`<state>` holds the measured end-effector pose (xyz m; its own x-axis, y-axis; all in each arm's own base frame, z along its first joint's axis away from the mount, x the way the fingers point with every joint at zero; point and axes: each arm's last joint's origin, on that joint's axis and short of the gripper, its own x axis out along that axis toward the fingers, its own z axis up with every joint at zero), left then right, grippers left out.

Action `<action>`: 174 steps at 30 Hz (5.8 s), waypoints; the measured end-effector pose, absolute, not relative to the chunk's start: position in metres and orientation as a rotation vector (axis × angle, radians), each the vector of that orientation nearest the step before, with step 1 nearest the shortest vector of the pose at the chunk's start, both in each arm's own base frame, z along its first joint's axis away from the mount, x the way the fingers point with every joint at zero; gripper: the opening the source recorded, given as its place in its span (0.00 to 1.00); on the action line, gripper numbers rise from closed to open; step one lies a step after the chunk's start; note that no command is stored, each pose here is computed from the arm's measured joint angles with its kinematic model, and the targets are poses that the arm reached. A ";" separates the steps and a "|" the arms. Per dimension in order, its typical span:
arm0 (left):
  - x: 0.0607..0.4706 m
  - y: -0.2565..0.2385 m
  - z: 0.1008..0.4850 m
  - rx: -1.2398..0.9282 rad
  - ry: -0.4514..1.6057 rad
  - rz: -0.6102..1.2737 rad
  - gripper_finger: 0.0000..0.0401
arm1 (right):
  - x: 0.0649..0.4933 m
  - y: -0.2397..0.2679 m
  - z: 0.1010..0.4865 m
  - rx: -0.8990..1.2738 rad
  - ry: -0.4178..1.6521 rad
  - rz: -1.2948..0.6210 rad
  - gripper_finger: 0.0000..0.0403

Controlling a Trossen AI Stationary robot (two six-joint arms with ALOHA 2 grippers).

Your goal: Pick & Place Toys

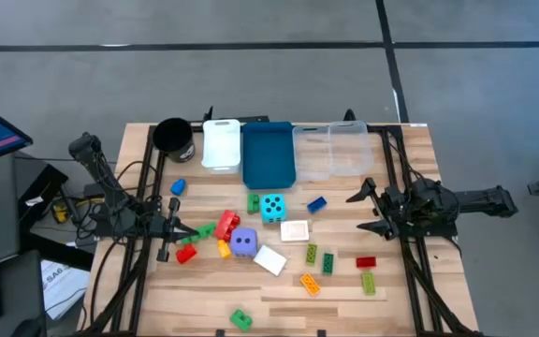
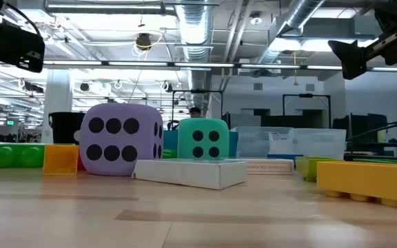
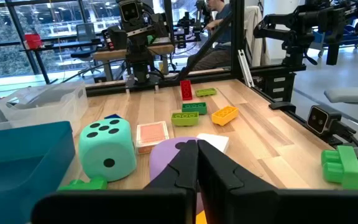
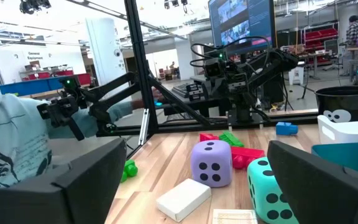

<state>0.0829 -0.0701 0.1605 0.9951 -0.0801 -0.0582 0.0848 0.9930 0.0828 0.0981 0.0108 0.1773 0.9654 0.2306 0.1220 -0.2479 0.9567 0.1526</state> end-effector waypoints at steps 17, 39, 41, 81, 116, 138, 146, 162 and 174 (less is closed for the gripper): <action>0.083 -0.070 0.160 0.086 0.055 -0.083 0.00 | 0.098 0.011 0.177 0.168 -0.104 0.243 0.95; 0.083 -0.070 0.161 0.086 0.055 -0.083 0.00 | 0.098 0.011 0.177 0.168 -0.104 0.243 0.95; 0.083 -0.070 0.160 0.086 0.055 -0.083 0.00 | 0.098 0.011 0.177 0.168 -0.104 0.243 0.95; 0.081 -0.068 0.192 -0.092 -0.185 -0.068 0.00 | 0.097 0.009 0.184 0.181 -0.179 0.211 0.95; 0.105 -0.060 0.181 -0.206 -0.128 0.181 0.00 | 0.095 0.010 0.192 0.094 -0.266 0.225 0.95; 0.111 -0.050 0.181 -0.203 -0.137 0.274 0.00 | 0.100 0.008 0.247 0.019 -0.034 0.123 0.71; 0.111 -0.050 0.181 -0.202 -0.137 0.274 0.00 | 0.118 0.011 0.249 0.011 0.125 0.175 0.44; 0.111 -0.050 0.179 -0.188 -0.121 0.275 0.00 | 0.178 0.011 0.208 -0.004 0.546 0.029 0.47; 0.111 -0.050 0.179 -0.187 -0.120 0.275 0.00 | 0.243 0.013 0.219 -0.094 0.828 0.049 0.54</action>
<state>0.1109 -0.0500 0.1788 0.9555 0.2802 0.0920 -0.2580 0.9453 -0.1994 0.2425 0.0128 0.2186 0.6753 0.0063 -0.7375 -0.0798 0.9947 -0.0645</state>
